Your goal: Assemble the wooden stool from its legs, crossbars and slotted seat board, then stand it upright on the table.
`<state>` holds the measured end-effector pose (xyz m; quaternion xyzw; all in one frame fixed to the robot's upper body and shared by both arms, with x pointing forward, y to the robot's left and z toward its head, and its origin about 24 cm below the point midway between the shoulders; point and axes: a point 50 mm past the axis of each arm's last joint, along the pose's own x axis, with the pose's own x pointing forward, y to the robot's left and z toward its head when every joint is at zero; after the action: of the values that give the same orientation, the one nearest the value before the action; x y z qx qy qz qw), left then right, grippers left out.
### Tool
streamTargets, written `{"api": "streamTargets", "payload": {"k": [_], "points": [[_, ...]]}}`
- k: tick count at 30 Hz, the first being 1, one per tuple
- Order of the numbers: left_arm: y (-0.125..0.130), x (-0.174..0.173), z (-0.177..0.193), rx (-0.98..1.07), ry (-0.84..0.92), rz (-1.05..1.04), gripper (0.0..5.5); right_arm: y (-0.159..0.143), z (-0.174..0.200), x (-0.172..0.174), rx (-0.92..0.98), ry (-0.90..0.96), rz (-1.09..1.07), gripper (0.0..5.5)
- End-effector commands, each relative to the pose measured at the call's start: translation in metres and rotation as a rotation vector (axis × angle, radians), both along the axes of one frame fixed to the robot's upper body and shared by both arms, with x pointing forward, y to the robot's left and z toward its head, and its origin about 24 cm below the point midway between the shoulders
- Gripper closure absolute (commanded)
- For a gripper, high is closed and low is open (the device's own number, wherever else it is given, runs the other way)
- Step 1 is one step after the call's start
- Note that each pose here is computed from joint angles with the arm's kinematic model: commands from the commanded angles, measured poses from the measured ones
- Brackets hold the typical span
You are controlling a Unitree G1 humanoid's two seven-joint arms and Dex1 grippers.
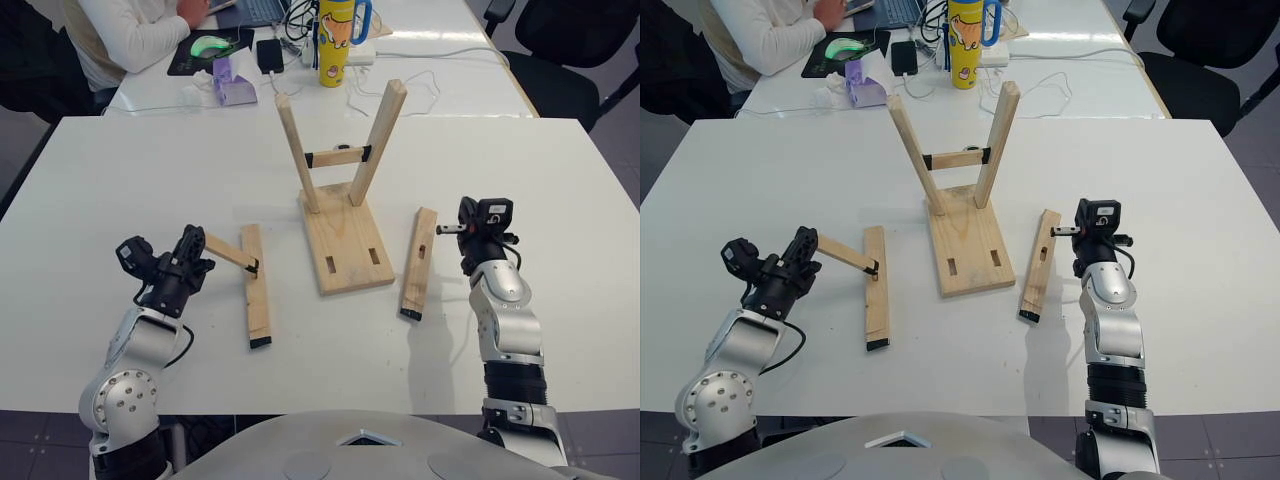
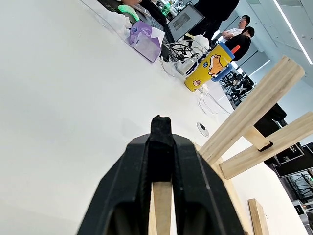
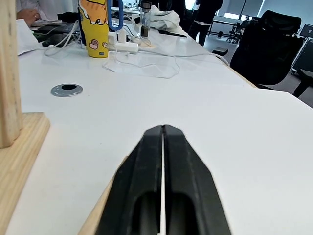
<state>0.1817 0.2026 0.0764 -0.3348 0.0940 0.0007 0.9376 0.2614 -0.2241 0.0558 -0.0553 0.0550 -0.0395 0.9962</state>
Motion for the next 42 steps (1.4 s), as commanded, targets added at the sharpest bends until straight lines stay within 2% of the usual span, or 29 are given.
{"api": "streamTargets", "payload": {"k": [1,12,31,42], "points": [[-0.005,-0.007,-0.004,0.038,0.012,0.006,5.08,0.002,0.002,0.0,-0.006,-0.011,-0.003,5.5],[-0.006,-0.005,0.0,0.115,-0.062,0.084,5.08,0.005,0.004,0.002,-0.012,-0.015,0.02,5.5],[-0.014,-0.006,-0.021,0.158,0.028,0.059,5.08,0.006,0.004,0.003,-0.019,-0.011,0.03,5.5],[-0.007,-0.013,-0.029,0.402,0.067,0.08,5.08,0.007,0.005,0.002,-0.019,-0.016,0.022,5.5]]}}
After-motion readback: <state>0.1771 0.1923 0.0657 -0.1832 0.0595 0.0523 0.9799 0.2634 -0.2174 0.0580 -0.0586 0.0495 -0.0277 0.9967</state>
